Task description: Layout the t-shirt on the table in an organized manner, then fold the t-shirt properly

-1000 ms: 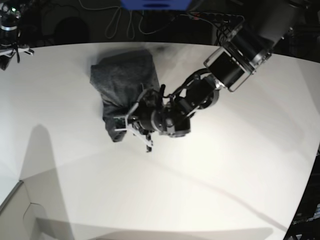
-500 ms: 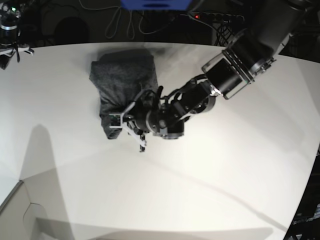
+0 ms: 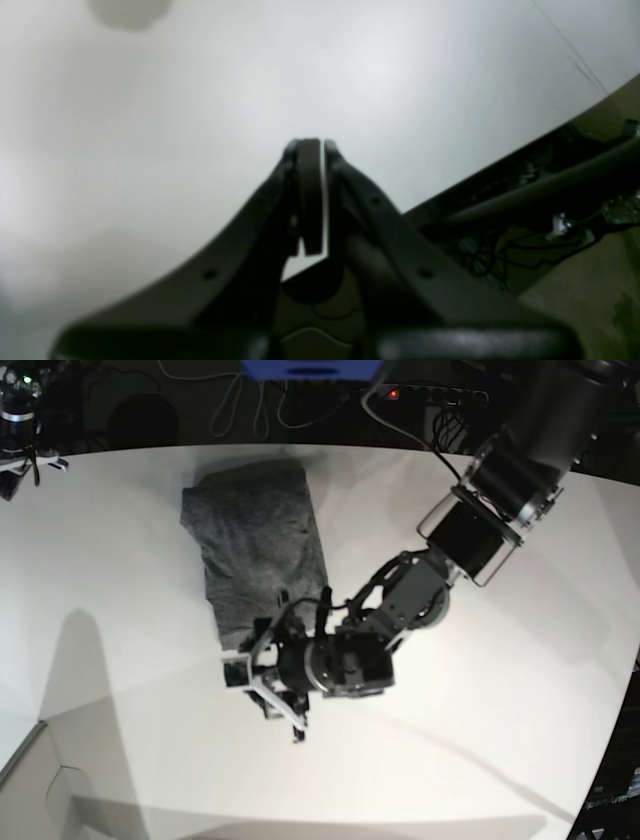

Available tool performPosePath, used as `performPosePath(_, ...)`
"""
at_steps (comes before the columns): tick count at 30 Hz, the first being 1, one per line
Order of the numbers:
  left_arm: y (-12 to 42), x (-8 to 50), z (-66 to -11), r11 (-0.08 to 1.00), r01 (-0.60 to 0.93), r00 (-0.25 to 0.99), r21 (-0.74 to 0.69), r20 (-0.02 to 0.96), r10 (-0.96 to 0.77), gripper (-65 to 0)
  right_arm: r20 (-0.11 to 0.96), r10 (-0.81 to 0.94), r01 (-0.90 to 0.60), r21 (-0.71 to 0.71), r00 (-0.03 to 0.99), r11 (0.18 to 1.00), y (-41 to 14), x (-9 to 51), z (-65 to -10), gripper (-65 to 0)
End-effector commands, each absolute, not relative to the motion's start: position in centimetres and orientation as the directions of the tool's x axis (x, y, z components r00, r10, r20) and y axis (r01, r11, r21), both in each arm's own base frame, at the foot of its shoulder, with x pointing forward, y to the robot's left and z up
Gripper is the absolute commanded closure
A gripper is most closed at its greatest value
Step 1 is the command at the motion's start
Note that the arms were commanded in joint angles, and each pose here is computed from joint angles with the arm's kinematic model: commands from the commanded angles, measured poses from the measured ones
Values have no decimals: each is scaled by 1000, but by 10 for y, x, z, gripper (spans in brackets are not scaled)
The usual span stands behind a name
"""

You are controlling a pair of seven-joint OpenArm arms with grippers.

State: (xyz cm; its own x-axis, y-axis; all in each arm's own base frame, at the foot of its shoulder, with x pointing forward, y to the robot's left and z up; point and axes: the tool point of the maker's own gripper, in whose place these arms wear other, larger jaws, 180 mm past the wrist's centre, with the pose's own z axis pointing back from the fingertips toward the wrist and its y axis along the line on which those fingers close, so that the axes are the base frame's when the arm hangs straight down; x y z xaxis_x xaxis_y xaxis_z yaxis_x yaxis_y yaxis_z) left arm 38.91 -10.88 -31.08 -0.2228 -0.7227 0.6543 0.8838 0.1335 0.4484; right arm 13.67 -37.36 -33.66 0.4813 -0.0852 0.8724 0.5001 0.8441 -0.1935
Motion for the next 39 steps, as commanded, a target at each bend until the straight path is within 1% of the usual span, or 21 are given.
performPosePath(1, -111, 401, -283, 163, 858, -251, 488, 673, -696, -303, 889, -51, 495, -205, 455, 845, -376, 140, -324, 0)
performPosePath(5, -53, 423, -261, 300, 795, -155, 528, 654, -740, -298, 886, -64, 490, -192, 459, 850, -371, 141, -329, 0)
performPosePath(6, -37, 426, -258, 341, 777, -121, 529, 657, -744, -298, 886, -68, 486, -186, 459, 854, -369, 142, -331, 0)
performPosePath(8, 10, 427, -260, 451, 731, -13, 512, 671, -741, -297, 885, -75, 479, -175, 460, 860, -363, 144, -334, 0)
performPosePath(10, 53, 420, -266, 556, 676, 91, 483, 694, -714, -297, 884, -80, 477, -170, 461, 862, -361, 144, -336, 0)
performPosePath(13, 123, 398, -279, 715, 553, 255, 426, 731, -633, -295, 876, -135, 505, -134, 462, 853, -352, 136, -348, 0)
performPosePath(14, 142, 388, -283, 753, 512, 297, 414, 737, -607, -283, 874, -146, 509, -128, 464, 851, -350, 134, -350, 0)
performPosePath(15, 161, 376, -288, 781, 475, 336, 406, 736, -587, -255, 871, -154, 513, -124, 466, 849, -349, 132, -353, 0)
performPosePath(17, 188, 351, -298, 815, 423, 400, 396, 726, -560, -189, 860, -169, 523, -128, 482, 842, -351, 123, -359, 0)
performPosePath(19, 206, 324, -310, 842, 381, 464, 382, 708, -532, -97, 847, -196, 543, -126, 495, 830, -353, 111, -367, 0)
performPosePath(21, 230, 297, -320, 869, 324, 544, 375, 678, -495, -7, 844, -239, 572, -94, 479, 815, -356, 102, -372, 0)
performPosePath(23, 247, 273, -325, 891, 266, 606, 368, 655, -452, 0, 850, -286, 607, -48, 442, 793, -361, 95, -373, 0)
performPosePath(24, 256, 257, -330, 903, 234, 641, 362, 641, -423, -8, 841, -311, 621, -37, 442, 783, -363, 88, -377, 0)
performPosePath(27, 285, 217, -340, 923, 136, 723, 359, 601, -341, 0, 791, -364, 630, -34, 491, 776, -359, 71, -392, 0)
performPosePath(30, 307, 168, -357, 941, 28, 804, 339, 551, -222, 0, 707, -442, 646, -28, 552, 763, -353, 50, -420, 0)
performPosePath(32, 322, 138, -364, 940, -32, 844, 340, 513, -157, 0, 663, -487, 668, -26, 568, 744, -351, 35, -435, 0)
performPosePath(36, 330, 82, -409, 959, -95, 916, 268, 401, -21, 0, 564, -580, 709, -15, 588, 705, -340, 2, -469, 0)
performPosePath(38, 332, 65, -436, 971, -99, 940, 218, 341, 19, 0, 525, -613, 723, -9, 591, 690, -333, -11, -483, 0)
performPosePath(39, 327, 60, -452, 979, -97, 945, 178, 327, 34, 0, 502, -629, 729, -4, 593, 684, -329, -17, -491, 0)
